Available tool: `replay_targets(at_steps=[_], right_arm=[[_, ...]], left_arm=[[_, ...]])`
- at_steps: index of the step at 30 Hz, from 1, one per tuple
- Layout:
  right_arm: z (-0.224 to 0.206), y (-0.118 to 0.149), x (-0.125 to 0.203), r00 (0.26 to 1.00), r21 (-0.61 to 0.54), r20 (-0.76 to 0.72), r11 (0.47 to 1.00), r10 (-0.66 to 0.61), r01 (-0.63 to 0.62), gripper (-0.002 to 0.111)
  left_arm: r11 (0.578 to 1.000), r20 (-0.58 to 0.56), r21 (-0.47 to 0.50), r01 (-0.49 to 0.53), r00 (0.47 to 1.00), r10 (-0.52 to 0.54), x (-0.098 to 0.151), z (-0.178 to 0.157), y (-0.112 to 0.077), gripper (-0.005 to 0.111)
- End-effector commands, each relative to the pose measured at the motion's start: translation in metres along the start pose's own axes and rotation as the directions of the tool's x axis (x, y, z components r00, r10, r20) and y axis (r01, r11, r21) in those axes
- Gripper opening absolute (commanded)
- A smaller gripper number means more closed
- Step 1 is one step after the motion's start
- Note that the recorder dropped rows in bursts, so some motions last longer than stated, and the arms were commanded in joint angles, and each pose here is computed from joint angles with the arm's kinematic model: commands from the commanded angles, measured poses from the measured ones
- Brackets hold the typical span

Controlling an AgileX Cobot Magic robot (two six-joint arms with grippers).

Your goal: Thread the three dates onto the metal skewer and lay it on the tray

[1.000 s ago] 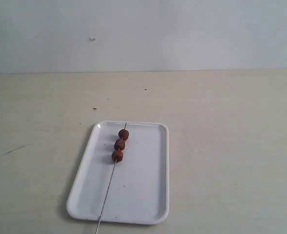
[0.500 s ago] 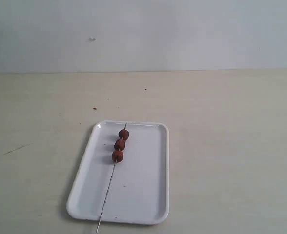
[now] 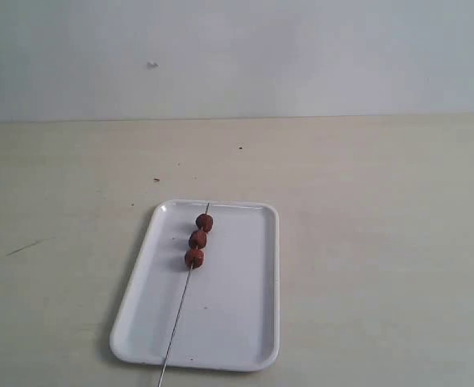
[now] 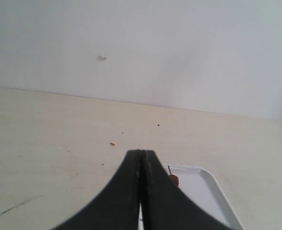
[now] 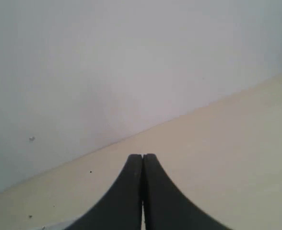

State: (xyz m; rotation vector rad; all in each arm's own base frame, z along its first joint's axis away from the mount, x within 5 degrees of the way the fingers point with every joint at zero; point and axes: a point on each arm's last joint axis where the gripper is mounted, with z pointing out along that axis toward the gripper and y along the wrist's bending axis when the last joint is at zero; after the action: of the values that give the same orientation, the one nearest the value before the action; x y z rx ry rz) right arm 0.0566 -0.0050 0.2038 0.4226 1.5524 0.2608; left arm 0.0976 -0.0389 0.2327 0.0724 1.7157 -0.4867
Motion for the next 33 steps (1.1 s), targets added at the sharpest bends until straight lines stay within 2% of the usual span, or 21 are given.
replay_targets(at_steps=[1, 10, 12, 14, 16, 17, 19, 21, 23, 33], right_arm=[[0.000, -0.001, 0.002, 0.999, 0.007, -0.002, 0.999, 0.045, -0.045, 0.000], [0.000, -0.001, 0.002, 0.999, 0.007, -0.002, 0.999, 0.043, -0.043, 0.000], [0.000, -0.001, 0.002, 0.999, 0.007, -0.002, 0.999, 0.043, -0.043, 0.000], [0.000, -0.001, 0.002, 0.999, 0.007, -0.002, 0.999, 0.043, -0.043, 0.000], [0.000, -0.001, 0.002, 0.999, 0.007, -0.002, 0.999, 0.043, -0.043, 0.000], [0.000, -0.001, 0.002, 0.999, 0.007, -0.002, 0.999, 0.043, -0.043, 0.000], [0.000, -0.001, 0.002, 0.999, 0.007, -0.002, 0.999, 0.043, -0.043, 0.000], [0.000, -0.001, 0.002, 0.999, 0.007, -0.002, 0.999, 0.043, -0.043, 0.000], [0.000, -0.001, 0.002, 0.999, 0.007, -0.002, 0.999, 0.043, -0.043, 0.000], [0.000, -0.001, 0.002, 0.999, 0.007, -0.002, 0.999, 0.043, -0.043, 0.000]], left_arm=[[1.000, 0.004, 0.003, 0.005, 1.000, -0.005, 0.001, -0.001, 0.000, 0.000], [1.000, 0.004, 0.004, -0.002, 1.000, 0.002, 0.001, -0.001, 0.000, 0.000], [0.999, 0.003, 0.005, -0.046, 0.999, 0.046, 0.001, -0.001, 0.000, 0.000], [0.991, -0.019, 0.013, -0.132, 0.991, 0.132, 0.006, -0.002, 0.000, 0.000], [0.972, 0.000, -0.020, -0.235, 0.972, 0.235, 0.013, -0.010, 0.007, 0.000], [0.968, 0.015, -0.048, -0.248, 0.969, 0.249, 0.018, -0.013, 0.011, 0.000], [0.963, 0.056, -0.115, -0.243, 0.966, 0.251, 0.026, -0.020, 0.019, 0.000], [0.957, 0.107, -0.168, -0.236, 0.961, 0.256, 0.021, -0.026, 0.022, 0.000], [0.944, 0.080, -0.184, -0.274, 0.953, 0.292, 0.024, -0.030, 0.023, 0.000], [0.928, 0.151, -0.279, -0.248, 0.943, 0.298, 0.023, -0.046, 0.024, 0.000]])
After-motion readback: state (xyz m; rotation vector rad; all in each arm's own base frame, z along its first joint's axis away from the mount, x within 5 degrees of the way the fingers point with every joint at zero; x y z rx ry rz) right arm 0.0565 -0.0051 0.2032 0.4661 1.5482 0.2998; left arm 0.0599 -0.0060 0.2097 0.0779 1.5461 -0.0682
